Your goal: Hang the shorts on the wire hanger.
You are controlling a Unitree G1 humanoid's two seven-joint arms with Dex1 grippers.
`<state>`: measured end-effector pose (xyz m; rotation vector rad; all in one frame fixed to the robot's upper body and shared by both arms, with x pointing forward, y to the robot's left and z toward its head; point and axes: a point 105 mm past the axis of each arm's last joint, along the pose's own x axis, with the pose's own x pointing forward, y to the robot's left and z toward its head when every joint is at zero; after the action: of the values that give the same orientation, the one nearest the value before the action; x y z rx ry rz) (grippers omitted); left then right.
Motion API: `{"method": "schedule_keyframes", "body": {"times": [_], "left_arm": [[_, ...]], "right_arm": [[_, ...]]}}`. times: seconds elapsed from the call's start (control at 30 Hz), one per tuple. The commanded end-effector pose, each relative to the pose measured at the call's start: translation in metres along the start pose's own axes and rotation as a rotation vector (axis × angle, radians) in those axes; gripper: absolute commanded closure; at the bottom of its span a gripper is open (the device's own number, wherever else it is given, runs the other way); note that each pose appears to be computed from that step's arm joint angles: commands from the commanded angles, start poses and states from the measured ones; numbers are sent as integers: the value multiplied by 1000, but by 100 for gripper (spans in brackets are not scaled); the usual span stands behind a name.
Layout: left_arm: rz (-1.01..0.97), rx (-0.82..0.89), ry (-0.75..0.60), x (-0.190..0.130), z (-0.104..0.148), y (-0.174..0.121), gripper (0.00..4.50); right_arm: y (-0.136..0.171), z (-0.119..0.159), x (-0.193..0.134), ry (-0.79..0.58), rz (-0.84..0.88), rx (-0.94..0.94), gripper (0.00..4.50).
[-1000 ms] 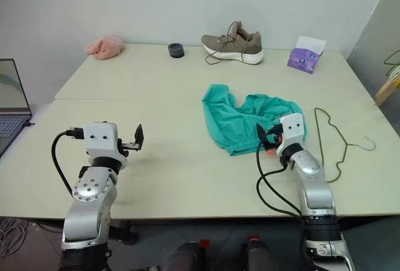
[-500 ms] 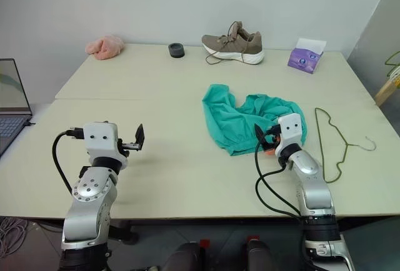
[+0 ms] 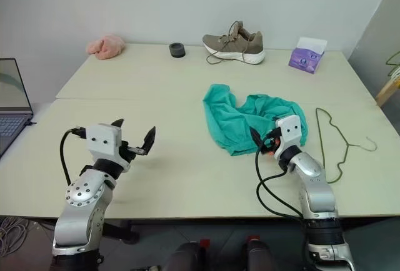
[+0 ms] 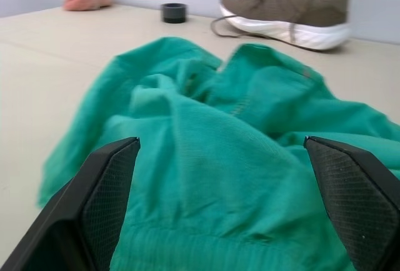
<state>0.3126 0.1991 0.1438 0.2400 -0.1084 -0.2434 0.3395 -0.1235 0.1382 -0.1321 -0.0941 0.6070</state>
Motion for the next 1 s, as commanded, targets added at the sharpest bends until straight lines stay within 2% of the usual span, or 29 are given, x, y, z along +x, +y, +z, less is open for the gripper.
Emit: {"method": "schedule_keyframes", "body": {"times": [0.03, 0.1, 0.3, 0.43, 0.57, 0.8, 1.0], "left_arm": [[-136, 56, -9, -4, 6, -8, 0], [-235, 93, 19, -8, 2, -14, 0], [-340, 101, 45, -13, -4, -20, 0], [-372, 118, 94, -21, -11, -4, 0], [-467, 74, 152, -33, -13, 7, 0], [-600, 33, 250, -53, -7, 18, 0], [-605, 18, 243, -52, 1, 20, 0]], "right_arm": [[38, 16, -14, -9, 289, -150, 2], [43, 7, -26, 55, 379, -218, 2], [41, -6, -38, 137, 453, -291, 2], [65, -6, -22, 136, 489, -235, 2], [77, -18, -5, 195, 477, -250, 2], [83, -26, 42, 210, 308, -220, 2], [96, -46, 59, 275, 271, -228, 2]]}}
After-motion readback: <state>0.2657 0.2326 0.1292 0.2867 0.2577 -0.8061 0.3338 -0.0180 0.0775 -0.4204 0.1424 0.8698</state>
